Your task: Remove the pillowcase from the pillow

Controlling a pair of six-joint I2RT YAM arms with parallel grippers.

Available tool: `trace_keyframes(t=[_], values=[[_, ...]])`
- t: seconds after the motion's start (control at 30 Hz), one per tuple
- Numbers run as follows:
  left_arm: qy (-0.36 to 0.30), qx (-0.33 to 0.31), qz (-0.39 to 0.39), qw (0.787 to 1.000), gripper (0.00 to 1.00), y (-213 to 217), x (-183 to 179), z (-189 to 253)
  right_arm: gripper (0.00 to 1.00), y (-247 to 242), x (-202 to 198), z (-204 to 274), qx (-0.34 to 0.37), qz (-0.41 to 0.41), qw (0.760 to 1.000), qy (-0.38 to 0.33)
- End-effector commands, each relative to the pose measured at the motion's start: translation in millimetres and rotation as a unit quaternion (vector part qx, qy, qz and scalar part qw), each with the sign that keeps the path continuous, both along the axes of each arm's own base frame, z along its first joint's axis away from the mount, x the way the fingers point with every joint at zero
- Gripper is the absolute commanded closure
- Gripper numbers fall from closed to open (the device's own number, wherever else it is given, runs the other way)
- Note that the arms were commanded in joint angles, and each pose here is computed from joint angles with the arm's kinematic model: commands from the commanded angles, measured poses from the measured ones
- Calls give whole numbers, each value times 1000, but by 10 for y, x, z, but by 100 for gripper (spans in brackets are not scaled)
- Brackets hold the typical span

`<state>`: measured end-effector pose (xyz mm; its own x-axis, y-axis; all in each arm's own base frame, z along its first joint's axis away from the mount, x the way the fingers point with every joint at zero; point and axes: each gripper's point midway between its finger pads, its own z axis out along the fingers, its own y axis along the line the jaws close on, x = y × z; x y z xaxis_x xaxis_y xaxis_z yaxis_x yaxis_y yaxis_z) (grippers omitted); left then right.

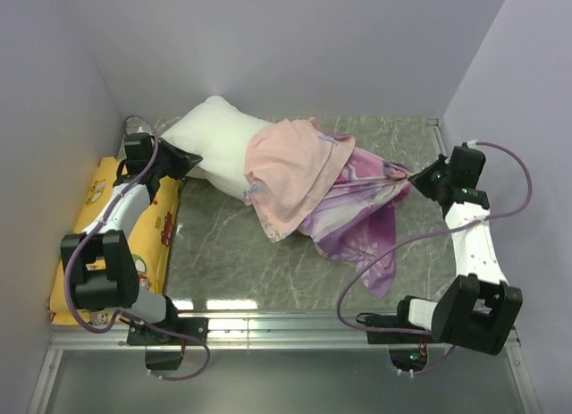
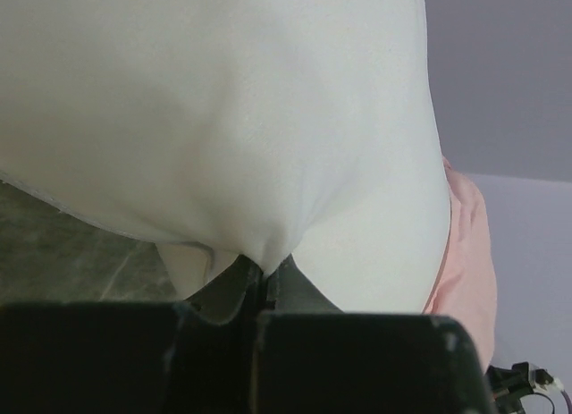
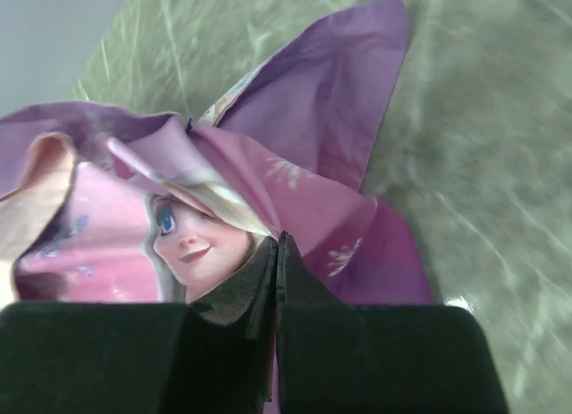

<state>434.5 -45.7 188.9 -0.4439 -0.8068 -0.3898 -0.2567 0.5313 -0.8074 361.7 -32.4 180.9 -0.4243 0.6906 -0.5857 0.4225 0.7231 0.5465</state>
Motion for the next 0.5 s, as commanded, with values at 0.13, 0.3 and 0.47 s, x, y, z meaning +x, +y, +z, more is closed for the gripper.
trace_keyframes(t=[0.13, 0.3, 0.47], values=[[-56, 32, 56, 996, 100, 322, 211, 269, 88, 239, 11, 556, -74, 31, 996, -49], [-55, 31, 49, 997, 100, 230, 178, 218, 35, 969, -166, 587, -99, 143, 983, -55], [-52, 32, 43, 997, 99, 118, 196, 177, 23, 1782, -645, 506, -123, 253, 958, -63]])
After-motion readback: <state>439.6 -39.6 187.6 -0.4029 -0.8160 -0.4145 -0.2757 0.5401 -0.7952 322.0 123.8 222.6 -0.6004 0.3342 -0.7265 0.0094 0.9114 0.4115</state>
